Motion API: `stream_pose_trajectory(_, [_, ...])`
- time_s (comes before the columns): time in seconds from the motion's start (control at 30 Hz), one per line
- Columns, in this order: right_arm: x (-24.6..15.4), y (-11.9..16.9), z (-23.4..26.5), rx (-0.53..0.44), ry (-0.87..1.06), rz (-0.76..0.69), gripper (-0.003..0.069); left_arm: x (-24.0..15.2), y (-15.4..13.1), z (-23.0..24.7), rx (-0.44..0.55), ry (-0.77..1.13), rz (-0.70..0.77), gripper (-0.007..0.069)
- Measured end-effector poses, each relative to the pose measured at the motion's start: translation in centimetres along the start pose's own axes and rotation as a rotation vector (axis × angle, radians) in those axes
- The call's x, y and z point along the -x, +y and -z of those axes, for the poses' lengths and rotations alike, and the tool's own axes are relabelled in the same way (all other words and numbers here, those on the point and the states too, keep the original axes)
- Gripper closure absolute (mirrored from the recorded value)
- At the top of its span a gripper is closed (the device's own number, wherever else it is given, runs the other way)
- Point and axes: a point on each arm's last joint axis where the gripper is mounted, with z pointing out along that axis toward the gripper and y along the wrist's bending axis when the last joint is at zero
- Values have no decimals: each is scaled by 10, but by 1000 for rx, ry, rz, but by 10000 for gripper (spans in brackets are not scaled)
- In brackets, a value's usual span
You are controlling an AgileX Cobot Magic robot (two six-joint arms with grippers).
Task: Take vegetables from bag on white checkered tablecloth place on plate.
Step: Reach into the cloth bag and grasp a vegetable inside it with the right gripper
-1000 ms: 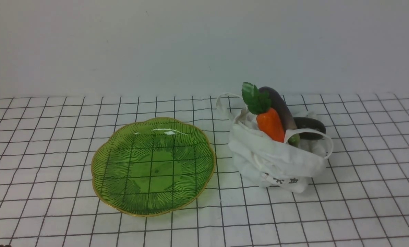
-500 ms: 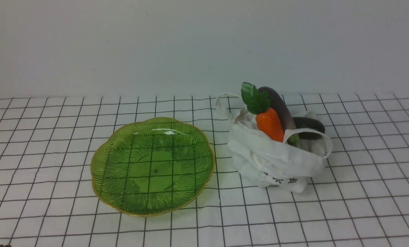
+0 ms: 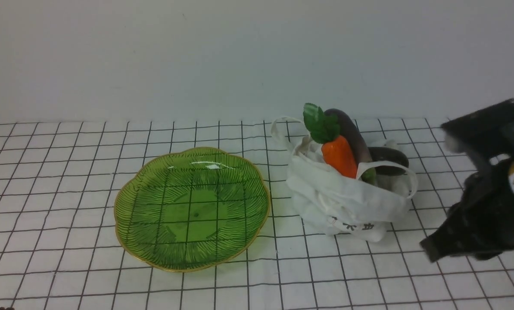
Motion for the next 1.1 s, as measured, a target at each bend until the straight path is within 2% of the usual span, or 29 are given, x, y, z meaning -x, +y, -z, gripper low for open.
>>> stream_pose_trajectory(0.03, [6, 5, 0, 54, -26, 41, 673, 0, 0, 0, 0, 0, 0, 633])
stream_pose_trajectory(0.1, [19, 7, 1, 83, -115, 68, 673, 0, 0, 0, 0, 0, 0, 633])
stream_pose_trajectory(0.23, [57, 4, 13, 101, -348, 47, 673, 0, 0, 0, 0, 0, 0, 633])
stream_pose_trajectory(0.4, [89, 5, 12, 105, -412, 91, 652, 0, 0, 0, 0, 0, 0, 633])
stream_pose_trajectory(0.43, [102, 5, 4, 98, -403, 124, 615, 0, 0, 0, 0, 0, 0, 633])
stream_pose_trajectory(0.47, [103, 5, 5, 98, -408, 125, 615, 0, 0, 0, 0, 0, 0, 633])
stream_pose_trajectory(0.57, [125, 2, -14, 68, -379, 165, 500, 0, 0, 0, 0, 0, 0, 633])
stream_pose_trajectory(0.6, [132, 1, -23, 48, -364, 178, 436, 0, 0, 0, 0, 0, 0, 633])
stream_pose_trajectory(0.67, [136, 0, -31, 41, -350, 178, 378, 0, 0, 0, 0, 0, 0, 633])
stream_pose_trajectory(0.7, [141, -1, -40, 32, -342, 174, 292, 0, 0, 0, 0, 0, 0, 633])
stream_pose_trajectory(0.8, [145, -2, -53, 22, -329, 172, 223, 0, 0, 0, 0, 0, 0, 633])
stream_pose_trajectory(0.87, [149, -5, -70, -6, -318, 189, 138, 0, 0, 0, 0, 0, 0, 633])
stream_pose_trajectory(1.03, [152, -9, -85, -56, -301, 194, 121, 0, 0, 0, 0, 0, 0, 633])
stream_pose_trajectory(1.1, [153, -11, -90, -77, -296, 173, 160, 0, 0, 0, 0, 0, 0, 633])
